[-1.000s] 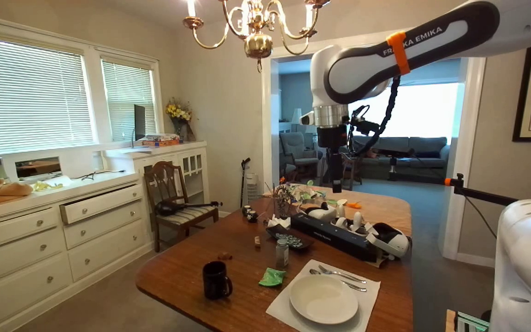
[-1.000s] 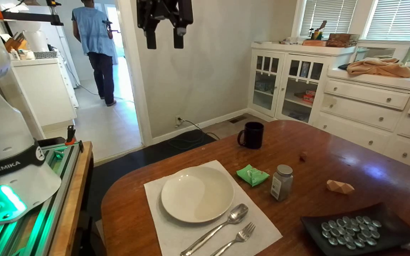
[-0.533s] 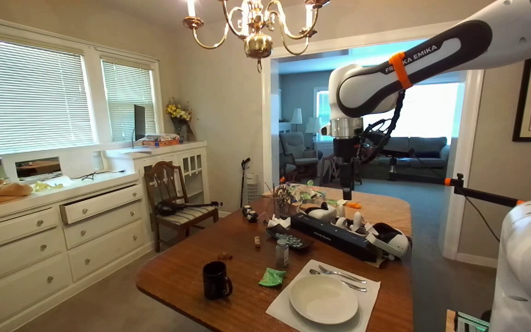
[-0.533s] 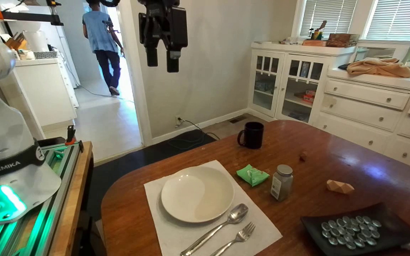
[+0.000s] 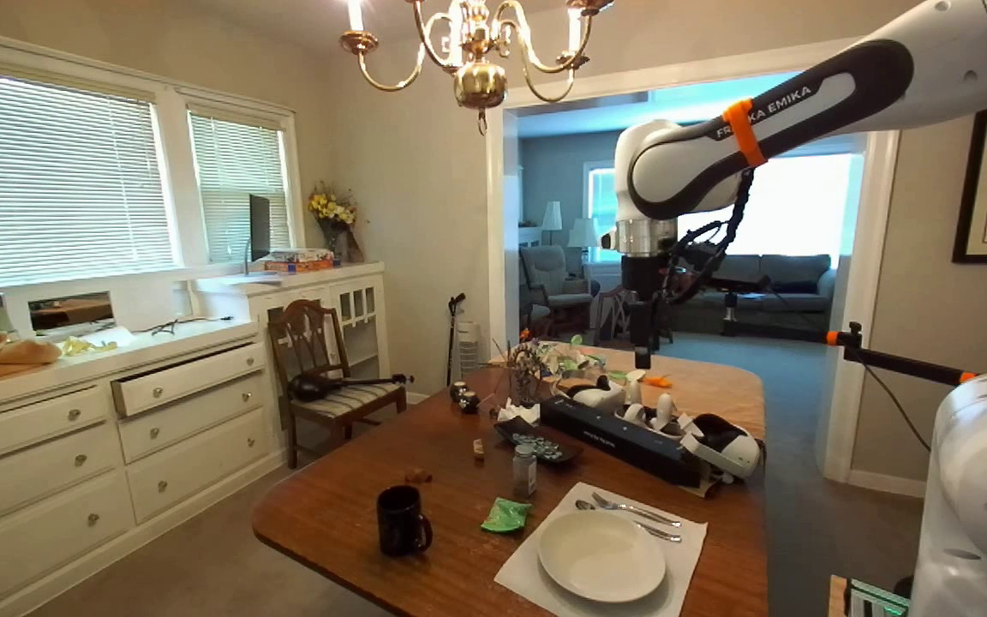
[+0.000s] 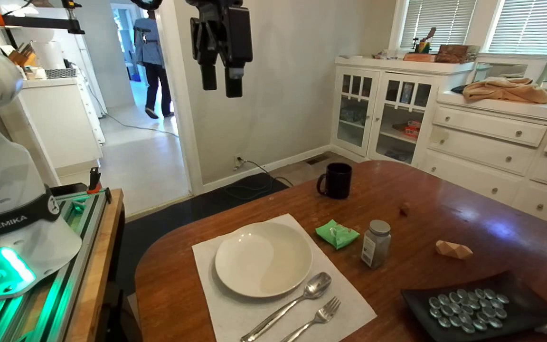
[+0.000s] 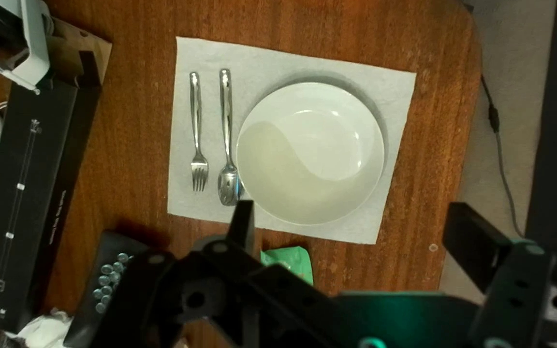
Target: Put the fork, spoon and small bottle on the plate
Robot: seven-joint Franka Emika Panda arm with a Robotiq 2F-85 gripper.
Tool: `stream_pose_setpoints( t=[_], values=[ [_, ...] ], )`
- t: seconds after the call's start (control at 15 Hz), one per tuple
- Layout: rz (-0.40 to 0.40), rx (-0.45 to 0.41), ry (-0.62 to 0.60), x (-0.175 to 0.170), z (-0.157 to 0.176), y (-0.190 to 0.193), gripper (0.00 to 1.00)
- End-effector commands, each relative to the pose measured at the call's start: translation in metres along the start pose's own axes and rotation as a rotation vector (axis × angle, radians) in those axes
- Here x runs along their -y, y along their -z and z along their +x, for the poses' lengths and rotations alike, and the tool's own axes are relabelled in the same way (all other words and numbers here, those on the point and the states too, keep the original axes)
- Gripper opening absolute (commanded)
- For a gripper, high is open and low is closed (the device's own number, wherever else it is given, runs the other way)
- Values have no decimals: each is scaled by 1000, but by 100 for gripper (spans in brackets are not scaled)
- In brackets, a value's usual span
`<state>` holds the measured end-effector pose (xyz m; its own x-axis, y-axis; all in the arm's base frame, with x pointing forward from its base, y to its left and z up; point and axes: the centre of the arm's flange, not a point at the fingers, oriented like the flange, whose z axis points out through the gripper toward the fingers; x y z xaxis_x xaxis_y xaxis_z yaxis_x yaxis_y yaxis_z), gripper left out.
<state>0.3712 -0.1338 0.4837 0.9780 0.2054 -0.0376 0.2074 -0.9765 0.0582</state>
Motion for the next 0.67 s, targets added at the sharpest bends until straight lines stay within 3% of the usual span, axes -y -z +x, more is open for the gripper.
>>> stream_pose_setpoints(
  t=[0.0,0.4,0.6],
  values=[
    [-39,-12,-81,-30,16,-28,100],
    [23,77,-133,-85,34,-106,100],
    [6,143,-111,-97,49,-145,100]
  ],
)
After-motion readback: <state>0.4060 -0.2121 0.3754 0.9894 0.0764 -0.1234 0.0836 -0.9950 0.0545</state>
